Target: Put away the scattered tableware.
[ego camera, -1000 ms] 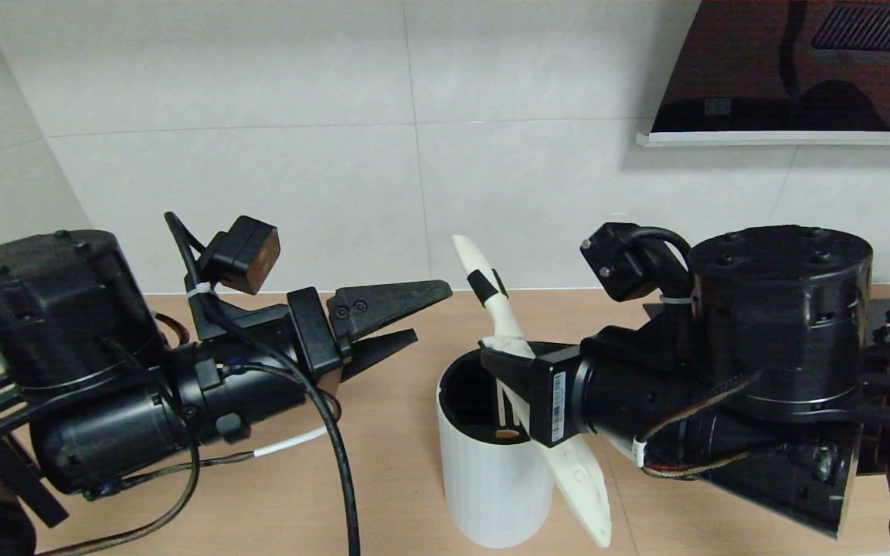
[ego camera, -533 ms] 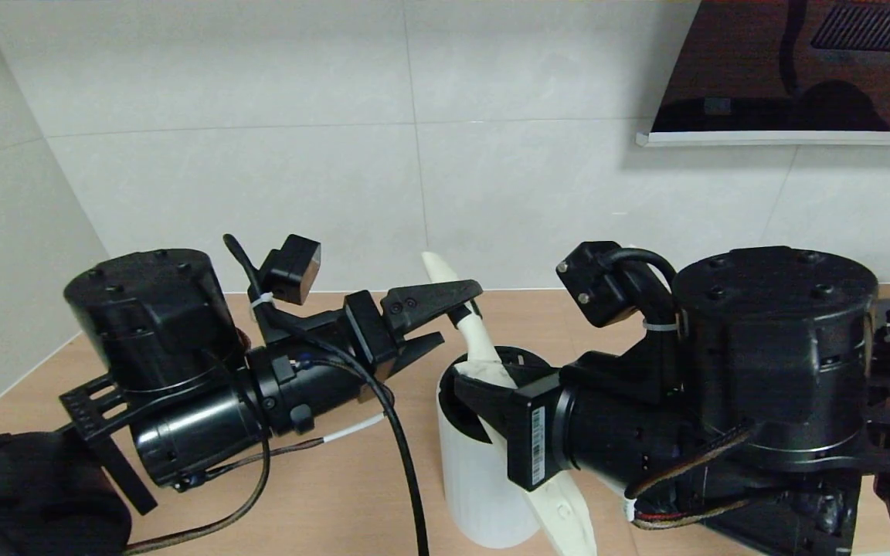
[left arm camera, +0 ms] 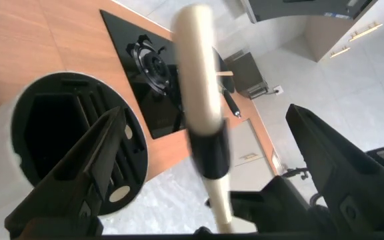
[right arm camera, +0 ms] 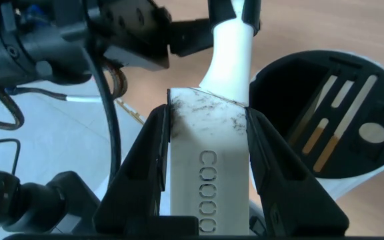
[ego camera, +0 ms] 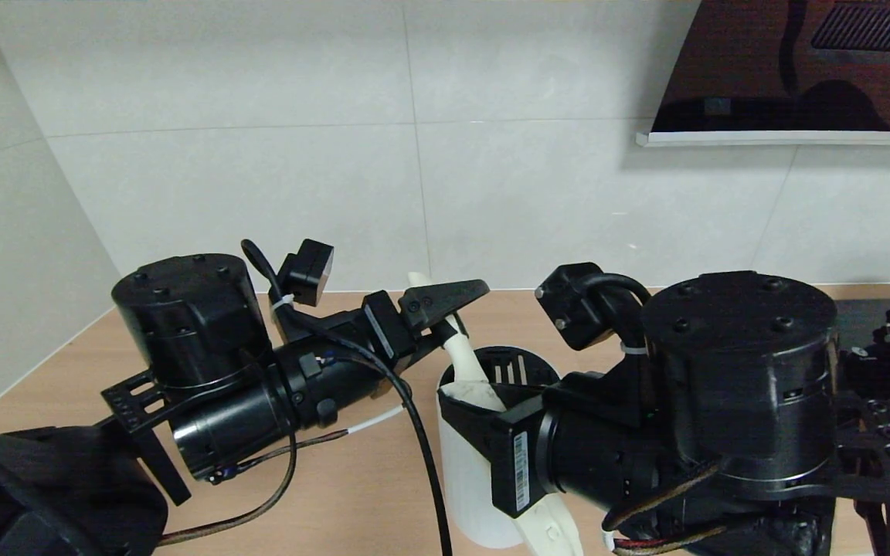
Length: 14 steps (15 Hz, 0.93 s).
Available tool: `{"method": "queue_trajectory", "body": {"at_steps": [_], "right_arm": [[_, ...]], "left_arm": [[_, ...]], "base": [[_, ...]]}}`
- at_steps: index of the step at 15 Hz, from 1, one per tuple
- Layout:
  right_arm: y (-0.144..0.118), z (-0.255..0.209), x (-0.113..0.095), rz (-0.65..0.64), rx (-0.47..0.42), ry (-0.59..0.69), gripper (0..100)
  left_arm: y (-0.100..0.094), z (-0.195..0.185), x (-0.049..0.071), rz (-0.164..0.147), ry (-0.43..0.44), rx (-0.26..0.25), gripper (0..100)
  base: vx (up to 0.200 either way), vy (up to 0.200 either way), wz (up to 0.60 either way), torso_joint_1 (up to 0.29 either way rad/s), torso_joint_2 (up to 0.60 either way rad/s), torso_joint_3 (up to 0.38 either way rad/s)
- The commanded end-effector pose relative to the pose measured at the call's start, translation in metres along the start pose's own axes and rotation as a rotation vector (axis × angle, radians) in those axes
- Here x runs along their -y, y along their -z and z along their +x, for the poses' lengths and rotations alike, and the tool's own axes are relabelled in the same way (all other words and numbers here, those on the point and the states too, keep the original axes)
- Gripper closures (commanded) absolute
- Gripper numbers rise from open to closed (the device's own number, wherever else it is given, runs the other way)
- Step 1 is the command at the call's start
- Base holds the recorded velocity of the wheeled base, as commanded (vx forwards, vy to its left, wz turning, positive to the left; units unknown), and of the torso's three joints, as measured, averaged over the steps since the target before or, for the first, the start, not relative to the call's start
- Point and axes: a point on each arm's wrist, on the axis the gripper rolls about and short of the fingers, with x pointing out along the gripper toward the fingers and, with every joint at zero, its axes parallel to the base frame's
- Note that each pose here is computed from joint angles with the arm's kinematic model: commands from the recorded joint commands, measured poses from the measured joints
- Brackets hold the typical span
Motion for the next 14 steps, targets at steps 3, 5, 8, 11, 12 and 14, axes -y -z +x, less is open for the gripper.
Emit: {"method": "queue_trajectory", "body": {"at_steps": [3,5,8,11,12,14], "right_arm": [[0.002,0.0015,-0.0003,0.0,-0.007,0.0,100],[0.0028,0.0024,-0.0003,-0.001,-0.01,0.001,100],[0.003,0.0028,-0.0003,0.001,-0.01,0.001,100],[0.0029,0.0023,-0.0002,0.001,-0.008,0.001,100],[0.0025,0.0024,-0.0004,0.001,-0.007,0.0,100],[0.0029,0.0028,-0.0004,0.001,-0.008,0.001,100]], "left_arm": [[0.0034,0.0,0.0015,-0.001,0.004,-0.012,0],[0.0054,0.0012,0.0013,0.0,0.004,-0.019,0],[0.0059,0.0013,0.0006,0.001,0.002,-0.021,0],[0.0055,0.002,0.0008,0.001,0.003,-0.02,100],[0.0053,0.0021,0.0011,0.002,0.004,-0.019,100],[0.0056,0.002,0.0008,0.001,0.004,-0.021,100]], "base": [[0.0,0.0,0.0,0.0,0.0,0.0],[0.0,0.0,0.0,0.0,0.0,0.0],[0.0,0.0,0.0,0.0,0.0,0.0],[0.0,0.0,0.0,0.0,0.0,0.0],[0.0,0.0,0.0,0.0,0.0,0.0],[0.0,0.0,0.0,0.0,0.0,0.0]]}}
